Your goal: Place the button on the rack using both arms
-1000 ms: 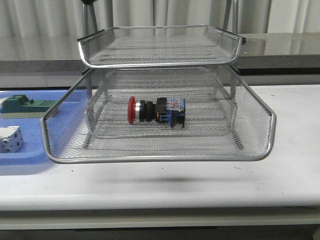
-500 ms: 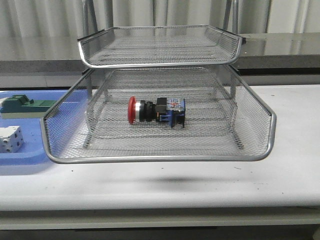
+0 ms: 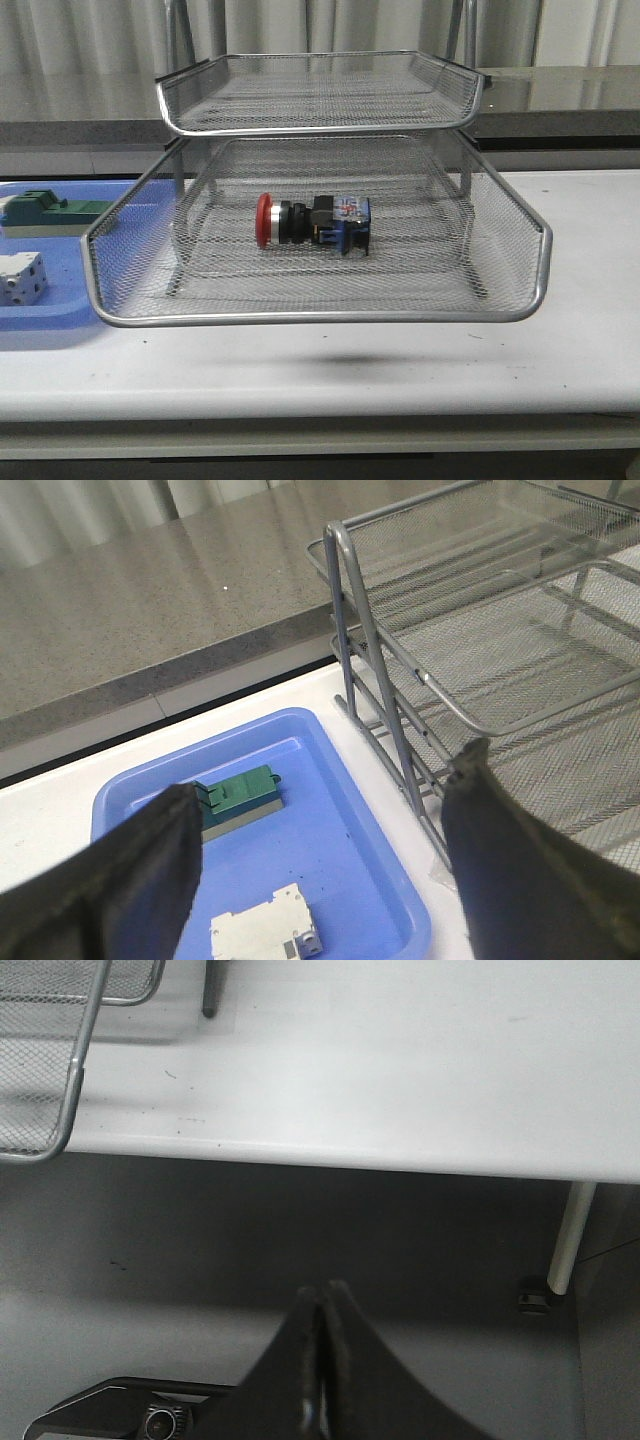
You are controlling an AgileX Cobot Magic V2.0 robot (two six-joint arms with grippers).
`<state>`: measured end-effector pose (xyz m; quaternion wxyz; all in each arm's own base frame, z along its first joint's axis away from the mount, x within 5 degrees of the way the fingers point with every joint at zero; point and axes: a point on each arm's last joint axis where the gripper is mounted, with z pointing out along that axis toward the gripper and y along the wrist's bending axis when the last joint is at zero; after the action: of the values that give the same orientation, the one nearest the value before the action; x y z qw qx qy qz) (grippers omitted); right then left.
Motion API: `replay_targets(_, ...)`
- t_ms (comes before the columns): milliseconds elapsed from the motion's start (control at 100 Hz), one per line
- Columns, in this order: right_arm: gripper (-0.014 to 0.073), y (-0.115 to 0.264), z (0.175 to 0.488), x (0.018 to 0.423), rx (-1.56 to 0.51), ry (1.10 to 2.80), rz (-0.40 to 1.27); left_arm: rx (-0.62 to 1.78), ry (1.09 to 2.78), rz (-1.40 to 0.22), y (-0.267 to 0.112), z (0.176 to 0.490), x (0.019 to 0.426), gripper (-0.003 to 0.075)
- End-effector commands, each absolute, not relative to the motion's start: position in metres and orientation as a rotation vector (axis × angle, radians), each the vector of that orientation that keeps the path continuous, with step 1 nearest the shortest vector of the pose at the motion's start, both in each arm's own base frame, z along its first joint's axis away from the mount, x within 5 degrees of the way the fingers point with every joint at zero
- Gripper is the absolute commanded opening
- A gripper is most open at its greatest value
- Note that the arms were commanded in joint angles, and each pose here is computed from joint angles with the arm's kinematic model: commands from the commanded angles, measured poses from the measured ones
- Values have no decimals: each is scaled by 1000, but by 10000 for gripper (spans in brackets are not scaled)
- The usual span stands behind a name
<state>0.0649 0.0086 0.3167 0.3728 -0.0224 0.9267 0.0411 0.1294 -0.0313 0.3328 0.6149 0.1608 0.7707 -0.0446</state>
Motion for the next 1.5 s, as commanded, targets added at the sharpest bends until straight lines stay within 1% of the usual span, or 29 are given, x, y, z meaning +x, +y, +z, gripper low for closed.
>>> replay_targets(0,-68,8,329,68,-57,2299,97,269,1650,-107,-26,336,118,493)
replay_targets(170,-68,8,329,68,-57,2299,97,200,1590,-138,-20,310,93,493)
replay_targets(310,-68,8,329,68,-57,2299,97,172,1525,-126,-16,295,78,493)
replay_targets(490,-68,8,329,68,-57,2299,97,128,1426,-105,-11,294,68,493)
replay_targets(800,-68,8,329,68,-57,2299,97,128,1427,-105,-11,294,68,485)
replay_targets(870,-68,8,329,68,-57,2299,97,128,1427,-105,-11,294,68,436)
replay_targets(940,-68,8,329,68,-57,2299,97,128,1427,-105,-11,294,68,353)
replay_targets(1180,-68,8,329,68,-57,2299,97,128,1427,-105,-11,294,68,-20)
replay_targets(1490,-68,8,329,68,-57,2299,97,128,1427,-105,-11,294,68,-20)
